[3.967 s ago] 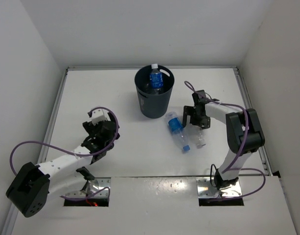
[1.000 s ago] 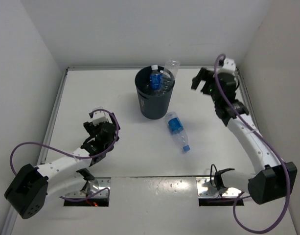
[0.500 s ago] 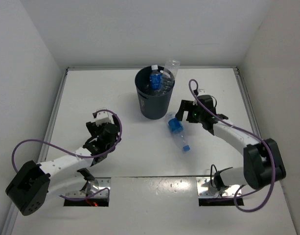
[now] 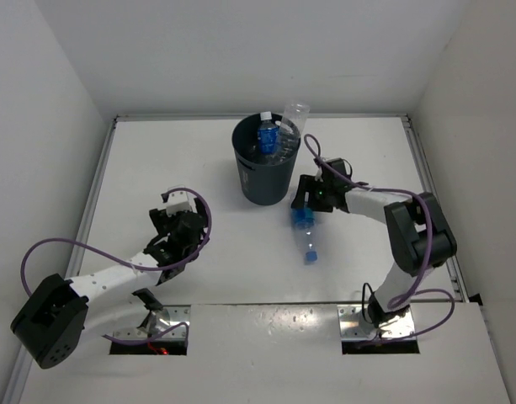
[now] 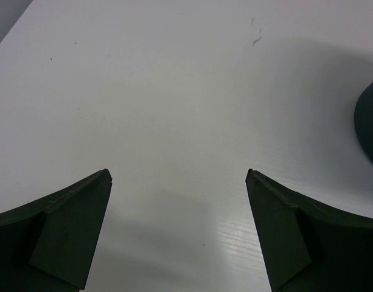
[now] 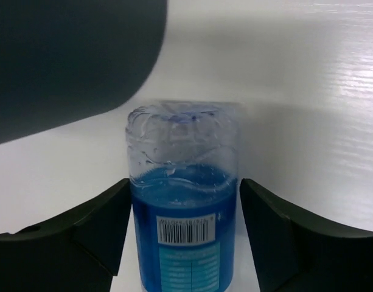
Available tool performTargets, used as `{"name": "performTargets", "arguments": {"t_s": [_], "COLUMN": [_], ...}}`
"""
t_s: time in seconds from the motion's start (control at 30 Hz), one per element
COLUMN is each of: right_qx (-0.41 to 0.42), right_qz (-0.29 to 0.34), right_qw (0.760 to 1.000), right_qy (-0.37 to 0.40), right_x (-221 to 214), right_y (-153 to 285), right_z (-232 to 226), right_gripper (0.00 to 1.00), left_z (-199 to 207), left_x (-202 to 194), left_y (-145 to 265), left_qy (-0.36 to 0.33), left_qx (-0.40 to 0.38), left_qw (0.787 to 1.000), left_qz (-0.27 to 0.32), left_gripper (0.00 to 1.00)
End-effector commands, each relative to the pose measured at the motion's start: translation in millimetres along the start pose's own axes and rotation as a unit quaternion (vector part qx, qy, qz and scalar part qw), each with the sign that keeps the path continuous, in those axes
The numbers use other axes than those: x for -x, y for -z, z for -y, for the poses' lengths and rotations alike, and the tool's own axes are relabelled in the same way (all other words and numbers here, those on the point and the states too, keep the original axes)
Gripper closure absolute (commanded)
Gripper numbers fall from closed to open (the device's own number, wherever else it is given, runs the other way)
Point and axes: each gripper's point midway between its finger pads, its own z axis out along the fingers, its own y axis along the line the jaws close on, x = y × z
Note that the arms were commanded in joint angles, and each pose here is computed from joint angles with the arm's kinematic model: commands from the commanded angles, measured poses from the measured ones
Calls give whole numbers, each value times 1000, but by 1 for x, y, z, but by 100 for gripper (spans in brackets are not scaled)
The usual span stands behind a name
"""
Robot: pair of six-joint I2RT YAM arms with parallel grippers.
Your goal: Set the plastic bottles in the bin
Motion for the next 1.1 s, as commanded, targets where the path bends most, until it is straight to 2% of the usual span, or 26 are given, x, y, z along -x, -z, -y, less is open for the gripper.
{"name": "performTargets", "arguments": {"t_s": [0.0, 0.1, 0.13, 0.17, 0.27, 0.33, 0.43, 0.5, 0.57, 0.63, 0.67, 0.73, 0.77, 0.83, 0.87, 0.93, 0.97, 1.03, 1.07], "right_qx": [12, -5, -9, -13, -22, -31, -38, -45, -47, -52, -58, -61, -59, -68, -57, -49, -33, -13, -7], "right_qz": [-24, -42, -44, -42, -36, -20, 44, 86, 167, 238, 299, 364, 423, 476, 486, 537, 549, 593, 601], "right_qw": [999, 998, 997, 997, 995, 994, 991, 988, 978, 964, 947, 925, 900, 872, 869, 840, 834, 805, 799], "right_qy": [-23, -53, -59, -64, -88, -105, -117, -123, -120, -111, -103, -92, -86, -92, -79, -68, -43, -26, -6], "right_x": [4, 1, -2, 0, 6, 19, 61, 86, 128, 162, 184, 207, 227, 242, 244, 262, 264, 273, 273], "right_y": [-3, 0, 1, 5, 17, 33, 65, 86, 122, 154, 180, 211, 241, 267, 272, 306, 316, 343, 344], "right_z": [0, 17, 22, 26, 41, 51, 57, 58, 49, 41, 30, 14, -4, -16, -35, -58, -83, -110, -124], "right_gripper": [30, 35, 38, 46, 54, 63, 76, 78, 81, 85, 87, 95, 98, 100, 100, 100, 100, 100, 100], "left_z": [14, 13, 13, 13, 13, 12, 12, 12, 12, 10, 10, 10, 10, 10, 10, 10, 10, 10, 10], "left_x": [19, 17, 17, 20, 20, 20, 20, 20, 22, 18, 18, 18, 18, 18, 18, 18, 18, 18, 18], "left_y": [1, 1, 1, 2, 2, 2, 2, 2, 3, 3, 3, 3, 3, 3, 3, 3, 3, 3, 3], "left_qy": [21, 21, 21, 25, 25, 29, 29, 24, 28, 24, 24, 24, 24, 24, 24, 24, 24, 24, 24], "left_qx": [-16, -16, -16, -18, -18, -19, -19, -19, -20, -19, -19, -19, -19, -19, -19, -19, -19, -19, -19], "left_qw": [999, 999, 999, 999, 999, 999, 999, 999, 999, 999, 999, 999, 999, 999, 999, 999, 999, 999, 999], "left_qz": [18, 18, 18, 21, 21, 23, 23, 23, 26, 23, 23, 23, 23, 23, 23, 23, 23, 23, 23], "left_gripper": [1, 1, 1, 1, 1, 1, 1, 1, 1, 1, 1, 1, 1, 1, 1, 1, 1, 1, 1]}}
